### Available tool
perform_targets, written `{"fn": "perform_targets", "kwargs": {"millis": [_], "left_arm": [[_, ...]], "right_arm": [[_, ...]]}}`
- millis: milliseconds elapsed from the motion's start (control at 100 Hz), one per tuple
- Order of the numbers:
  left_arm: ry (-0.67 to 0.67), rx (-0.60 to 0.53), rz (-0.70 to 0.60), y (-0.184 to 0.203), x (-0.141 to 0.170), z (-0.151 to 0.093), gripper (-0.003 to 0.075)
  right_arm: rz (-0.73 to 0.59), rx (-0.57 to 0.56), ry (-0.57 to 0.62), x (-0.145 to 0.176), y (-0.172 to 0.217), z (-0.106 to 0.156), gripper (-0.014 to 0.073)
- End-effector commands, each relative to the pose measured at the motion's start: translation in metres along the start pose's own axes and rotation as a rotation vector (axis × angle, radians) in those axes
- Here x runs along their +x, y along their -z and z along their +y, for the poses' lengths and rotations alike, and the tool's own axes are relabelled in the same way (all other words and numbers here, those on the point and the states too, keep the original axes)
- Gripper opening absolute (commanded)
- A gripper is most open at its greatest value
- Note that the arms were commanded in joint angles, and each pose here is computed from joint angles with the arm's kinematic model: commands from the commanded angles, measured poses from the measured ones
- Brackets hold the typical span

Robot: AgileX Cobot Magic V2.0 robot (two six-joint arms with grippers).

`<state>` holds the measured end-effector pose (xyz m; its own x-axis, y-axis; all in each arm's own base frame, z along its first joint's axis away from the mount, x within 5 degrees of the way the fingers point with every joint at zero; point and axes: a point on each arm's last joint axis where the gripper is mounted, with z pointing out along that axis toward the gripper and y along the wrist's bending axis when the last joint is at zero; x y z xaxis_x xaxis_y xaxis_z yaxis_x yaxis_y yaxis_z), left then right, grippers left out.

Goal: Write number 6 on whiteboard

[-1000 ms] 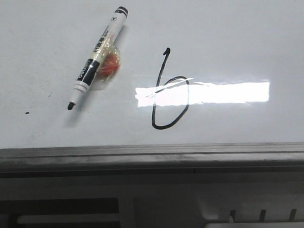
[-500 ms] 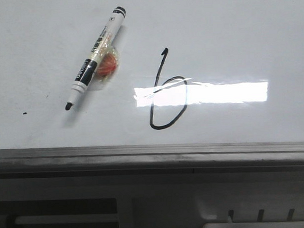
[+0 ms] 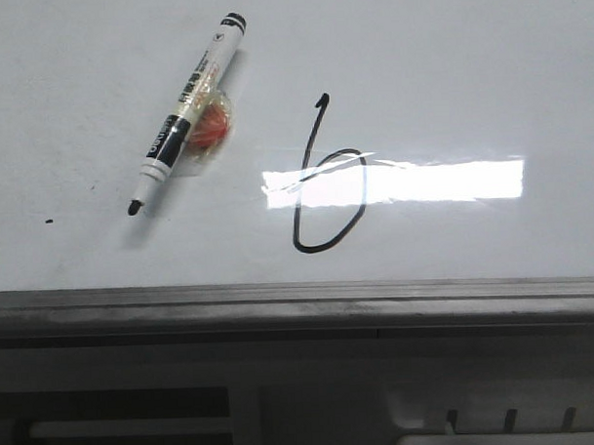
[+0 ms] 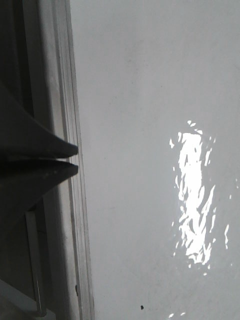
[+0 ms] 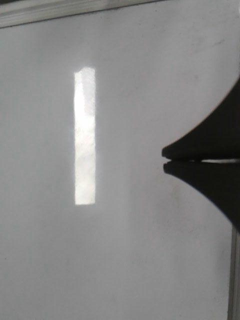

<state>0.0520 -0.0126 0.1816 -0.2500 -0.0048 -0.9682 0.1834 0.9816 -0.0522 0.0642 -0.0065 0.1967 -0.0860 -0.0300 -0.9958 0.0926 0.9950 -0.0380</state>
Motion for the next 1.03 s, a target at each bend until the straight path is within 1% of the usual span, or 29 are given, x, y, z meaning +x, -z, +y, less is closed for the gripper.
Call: {"fn": "perform_targets", "kwargs": {"millis": [0, 290, 1020], "left_arm": [[0.028, -0.002, -0.028, -0.002, 0.009, 0.001, -0.0019], [0.028, -0.002, -0.028, -0.002, 0.009, 0.001, -0.0019], [0.028, -0.002, -0.028, -0.002, 0.009, 0.001, -0.0019]], "right_arm": [[-0.01, 0.001, 0.01, 0.005, -0.001, 0.0, -0.0071], [0.146, 0.046, -0.013, 0.024, 0.009, -0.004, -0.0071], [0.137, 0.045, -0.015, 0.023, 0.009, -0.003, -0.0071]]}}
